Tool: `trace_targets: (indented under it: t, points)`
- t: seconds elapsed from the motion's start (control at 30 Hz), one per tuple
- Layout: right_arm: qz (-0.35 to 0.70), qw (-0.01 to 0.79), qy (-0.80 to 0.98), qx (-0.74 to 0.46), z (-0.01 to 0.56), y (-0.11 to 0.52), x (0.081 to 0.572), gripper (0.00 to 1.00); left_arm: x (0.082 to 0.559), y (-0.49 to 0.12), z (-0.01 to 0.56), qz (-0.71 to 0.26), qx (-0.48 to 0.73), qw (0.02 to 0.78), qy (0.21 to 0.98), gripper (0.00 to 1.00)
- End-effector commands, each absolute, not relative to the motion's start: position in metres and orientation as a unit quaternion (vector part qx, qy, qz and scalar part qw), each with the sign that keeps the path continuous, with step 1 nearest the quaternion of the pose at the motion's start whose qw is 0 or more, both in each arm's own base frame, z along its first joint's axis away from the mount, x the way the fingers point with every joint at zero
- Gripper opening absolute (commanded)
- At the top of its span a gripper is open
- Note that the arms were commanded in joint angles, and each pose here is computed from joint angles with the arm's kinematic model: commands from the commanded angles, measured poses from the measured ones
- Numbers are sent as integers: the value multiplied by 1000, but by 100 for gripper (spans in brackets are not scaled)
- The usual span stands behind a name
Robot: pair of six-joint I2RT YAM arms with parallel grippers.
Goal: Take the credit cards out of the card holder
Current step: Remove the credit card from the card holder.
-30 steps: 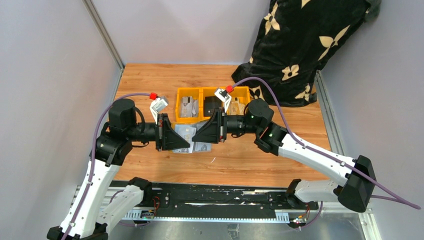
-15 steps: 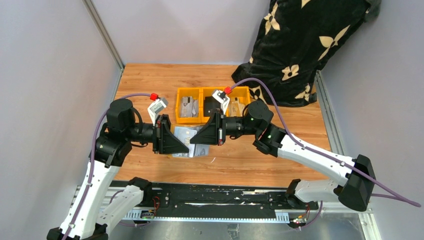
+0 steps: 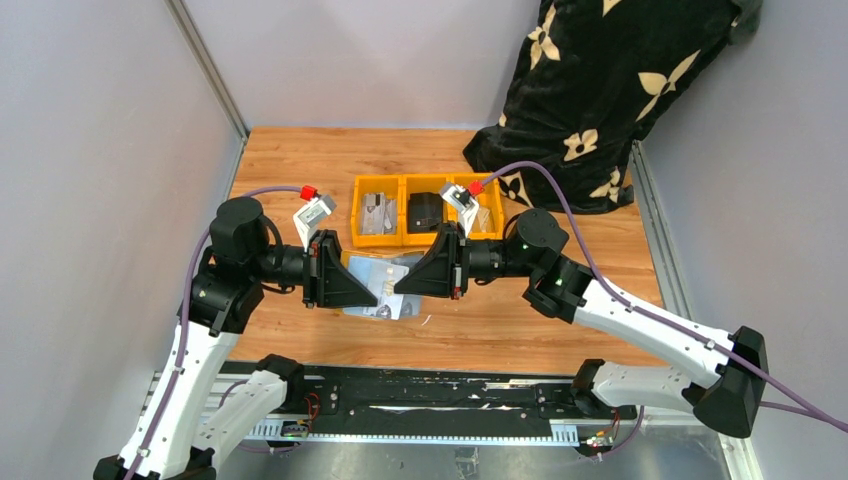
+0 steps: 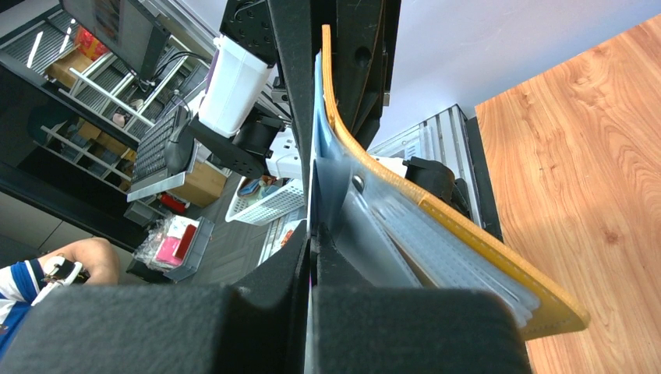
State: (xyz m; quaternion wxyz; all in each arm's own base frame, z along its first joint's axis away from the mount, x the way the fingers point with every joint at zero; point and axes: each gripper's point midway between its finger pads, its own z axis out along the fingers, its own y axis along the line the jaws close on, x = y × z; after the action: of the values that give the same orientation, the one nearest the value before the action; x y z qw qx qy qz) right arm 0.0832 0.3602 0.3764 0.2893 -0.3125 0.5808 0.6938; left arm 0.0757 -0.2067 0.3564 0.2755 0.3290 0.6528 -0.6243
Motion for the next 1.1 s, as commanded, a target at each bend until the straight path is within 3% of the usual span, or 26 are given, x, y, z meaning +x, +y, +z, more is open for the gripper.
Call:
trace_targets:
  t: [0.0, 0.03, 0.13, 0.23, 0.37, 0.67, 1.07]
  points:
    - [698, 290, 569, -323, 377, 357, 76, 0, 68, -206, 367, -629, 348, 285, 634, 9]
    - [700, 286, 569, -324, 377, 357, 75, 1, 68, -206, 367, -629, 347, 286, 634, 8]
    - [713, 276, 560, -320, 382, 362, 74, 19, 70, -206, 367, -627, 344, 289, 637, 1]
    - [722, 273, 552, -315, 386, 367, 74, 29, 72, -206, 367, -623, 340, 293, 640, 0]
    - [728, 266, 550, -310, 389, 372, 75, 32, 77, -207, 365, -617, 334, 301, 646, 0]
    - [711, 279, 567, -308, 385, 369, 82, 0, 86, -206, 360, -596, 335, 316, 657, 0]
    - [680, 317, 609, -256, 372, 325, 132, 0, 106, -192, 336, -497, 366, 349, 706, 0]
